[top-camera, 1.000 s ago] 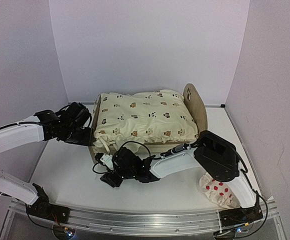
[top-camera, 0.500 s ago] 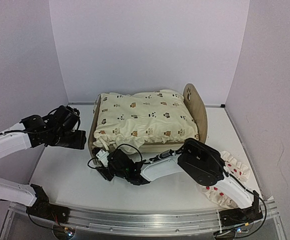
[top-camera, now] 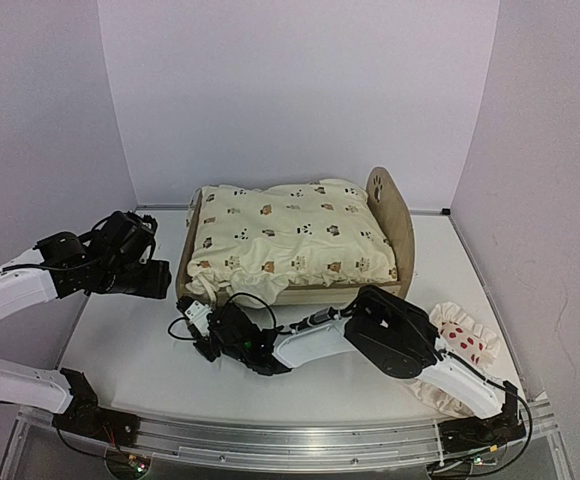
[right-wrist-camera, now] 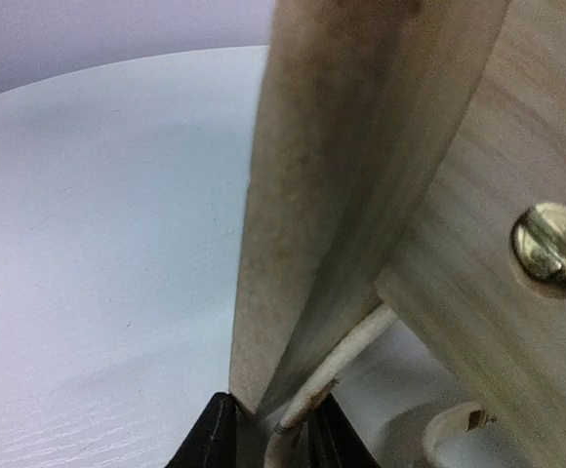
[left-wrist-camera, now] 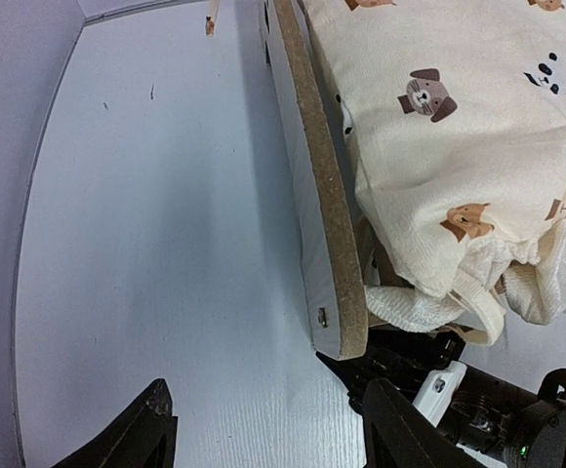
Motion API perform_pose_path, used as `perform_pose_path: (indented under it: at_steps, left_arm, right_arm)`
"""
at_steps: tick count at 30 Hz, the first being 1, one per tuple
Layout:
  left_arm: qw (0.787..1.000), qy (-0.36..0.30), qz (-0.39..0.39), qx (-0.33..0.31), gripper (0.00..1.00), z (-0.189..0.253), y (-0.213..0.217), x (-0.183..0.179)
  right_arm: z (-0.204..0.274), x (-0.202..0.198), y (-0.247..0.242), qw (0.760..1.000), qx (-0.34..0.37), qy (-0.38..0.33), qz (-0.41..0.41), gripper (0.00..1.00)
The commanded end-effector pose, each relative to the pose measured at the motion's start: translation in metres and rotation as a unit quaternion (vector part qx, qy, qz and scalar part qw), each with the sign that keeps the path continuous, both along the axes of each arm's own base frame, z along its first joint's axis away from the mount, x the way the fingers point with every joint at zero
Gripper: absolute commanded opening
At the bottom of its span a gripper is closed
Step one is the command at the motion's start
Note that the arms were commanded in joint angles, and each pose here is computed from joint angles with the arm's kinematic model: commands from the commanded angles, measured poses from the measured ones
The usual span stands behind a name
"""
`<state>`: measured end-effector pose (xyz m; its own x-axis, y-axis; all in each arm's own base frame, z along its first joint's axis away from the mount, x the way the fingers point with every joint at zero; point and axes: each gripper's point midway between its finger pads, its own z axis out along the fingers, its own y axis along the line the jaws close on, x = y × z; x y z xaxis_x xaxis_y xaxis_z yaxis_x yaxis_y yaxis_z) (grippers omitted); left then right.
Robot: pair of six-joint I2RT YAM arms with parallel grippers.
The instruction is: Set up the pet bed
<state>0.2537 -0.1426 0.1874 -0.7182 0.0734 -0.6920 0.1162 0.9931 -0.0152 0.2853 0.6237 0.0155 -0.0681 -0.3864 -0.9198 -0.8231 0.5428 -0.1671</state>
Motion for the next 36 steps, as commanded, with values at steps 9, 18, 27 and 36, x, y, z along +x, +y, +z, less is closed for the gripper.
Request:
perform_pose_path:
  at_steps: [9, 18, 27, 36]
  left_arm:
    - [1.0, -0.011, -0.007, -0.014, 0.64, 0.004, -0.004, 0.002]
    - [0.999, 0.019, -0.02, -0.039, 0.6, -0.005, -0.017, -0.002]
    - [0.994, 0.086, -0.023, -0.056, 0.53, -0.035, -0.028, -0.015]
    - [0.986, 0.125, -0.038, -0.1, 0.5, -0.054, -0.044, -0.027]
  right_arm:
    - [0.003, -0.014, -0.026, 1.0, -0.009, 0.011, 0.014, 0.0]
    - [0.026, -0.093, -0.033, 0.989, -0.011, 0.044, 0.141, 0.0]
    - [0.058, -0.163, -0.036, 0.96, 0.027, 0.108, 0.257, 0.0]
    - [0.082, -0.219, -0.042, 0.903, 0.062, 0.204, 0.372, 0.0]
